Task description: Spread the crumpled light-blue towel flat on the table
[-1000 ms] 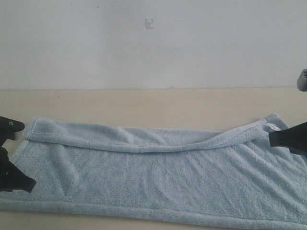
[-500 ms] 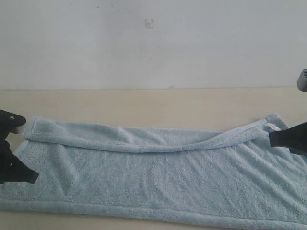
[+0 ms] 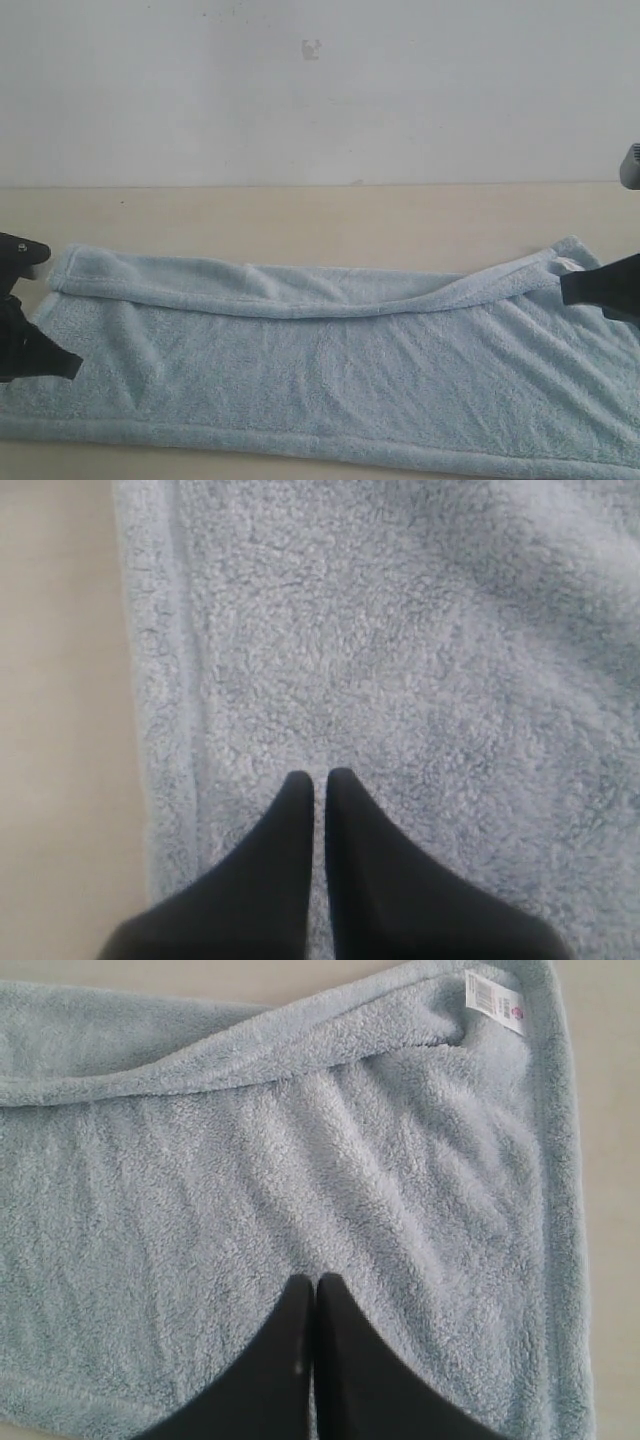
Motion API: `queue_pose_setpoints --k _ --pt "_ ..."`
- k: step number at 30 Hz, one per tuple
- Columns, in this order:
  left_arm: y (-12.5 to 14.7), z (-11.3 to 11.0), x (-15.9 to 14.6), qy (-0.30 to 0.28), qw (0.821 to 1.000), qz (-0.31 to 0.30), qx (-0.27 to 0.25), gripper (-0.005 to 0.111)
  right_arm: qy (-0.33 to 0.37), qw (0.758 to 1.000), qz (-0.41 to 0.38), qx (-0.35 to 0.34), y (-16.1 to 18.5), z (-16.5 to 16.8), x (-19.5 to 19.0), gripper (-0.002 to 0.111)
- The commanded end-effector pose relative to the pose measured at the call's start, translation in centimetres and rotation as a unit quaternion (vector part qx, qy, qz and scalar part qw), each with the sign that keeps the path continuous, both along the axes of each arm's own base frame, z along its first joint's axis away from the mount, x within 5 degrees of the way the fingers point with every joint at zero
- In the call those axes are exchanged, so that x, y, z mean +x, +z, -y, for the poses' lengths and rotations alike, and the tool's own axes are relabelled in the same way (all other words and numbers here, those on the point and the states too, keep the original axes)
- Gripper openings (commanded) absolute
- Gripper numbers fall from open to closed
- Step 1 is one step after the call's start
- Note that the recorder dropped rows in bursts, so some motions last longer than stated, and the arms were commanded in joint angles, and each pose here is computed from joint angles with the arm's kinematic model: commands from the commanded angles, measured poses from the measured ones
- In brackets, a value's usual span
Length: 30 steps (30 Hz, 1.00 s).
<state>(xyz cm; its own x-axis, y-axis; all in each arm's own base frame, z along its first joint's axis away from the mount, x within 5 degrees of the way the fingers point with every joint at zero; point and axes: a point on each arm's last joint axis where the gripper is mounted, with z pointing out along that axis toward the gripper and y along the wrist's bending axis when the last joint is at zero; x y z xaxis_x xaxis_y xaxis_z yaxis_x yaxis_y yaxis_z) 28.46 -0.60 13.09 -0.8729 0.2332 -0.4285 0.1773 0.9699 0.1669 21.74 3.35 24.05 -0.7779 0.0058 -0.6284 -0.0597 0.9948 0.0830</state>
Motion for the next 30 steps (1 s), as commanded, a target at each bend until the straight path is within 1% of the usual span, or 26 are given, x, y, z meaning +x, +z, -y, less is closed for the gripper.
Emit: queue_pose_setpoints --k 1,8,12,17,18,20,21,23,24,27,30 --pt "-0.8 -0.2 0.1 0.007 1.0 -0.006 -0.006 0.004 0.005 1.0 0.007 -0.002 0.1 0.0 -0.1 0.0" --pt "-2.6 -0.5 -0.5 0.02 0.998 -0.063 0.007 0.004 0.005 1.0 0.007 -0.002 0.1 0.0 -0.1 0.0" --pt "-3.3 -0.9 -1.3 0.063 0.991 -0.115 0.019 0.004 0.005 1.0 0.007 -0.002 0.1 0.0 -0.1 0.0" --pt "-3.4 -1.5 -2.9 0.103 0.974 -0.194 0.051 0.004 0.004 1.0 0.007 -0.001 0.1 0.0 -0.1 0.0" --pt "-3.6 -1.5 -3.8 0.114 0.967 -0.223 0.05 0.004 0.003 1.0 0.007 0.001 0.1 0.0 -0.1 0.0" --pt "-4.1 -1.2 -5.5 0.11 0.958 -0.263 0.037 0.004 0.001 1.0 0.007 0.005 0.2 -0.1 -0.1 0.0" --pt "-4.3 -1.2 -6.1 0.113 0.955 -0.271 0.034 0.004 0.001 1.0 0.007 0.005 0.2 -0.1 -0.1 0.0" --pt "-4.2 -1.1 -7.4 0.121 0.953 -0.278 0.025 0.004 0.0 1.0 0.007 0.008 0.2 -0.1 -0.1 0.0" --pt "-4.0 -0.9 -7.6 0.119 0.954 -0.273 0.024 0.004 0.0 1.0 0.007 0.008 0.2 -0.1 -0.1 0.0" --pt "-2.6 -0.4 -7.5 0.102 0.964 -0.244 0.027 0.004 0.0 1.0 0.006 0.008 0.1 -0.1 -0.1 0.0" --pt "-1.1 -0.5 -6.9 0.105 0.973 -0.203 0.026 0.004 -0.003 1.0 0.01 0.014 0.2 -0.2 -0.1 0.0"
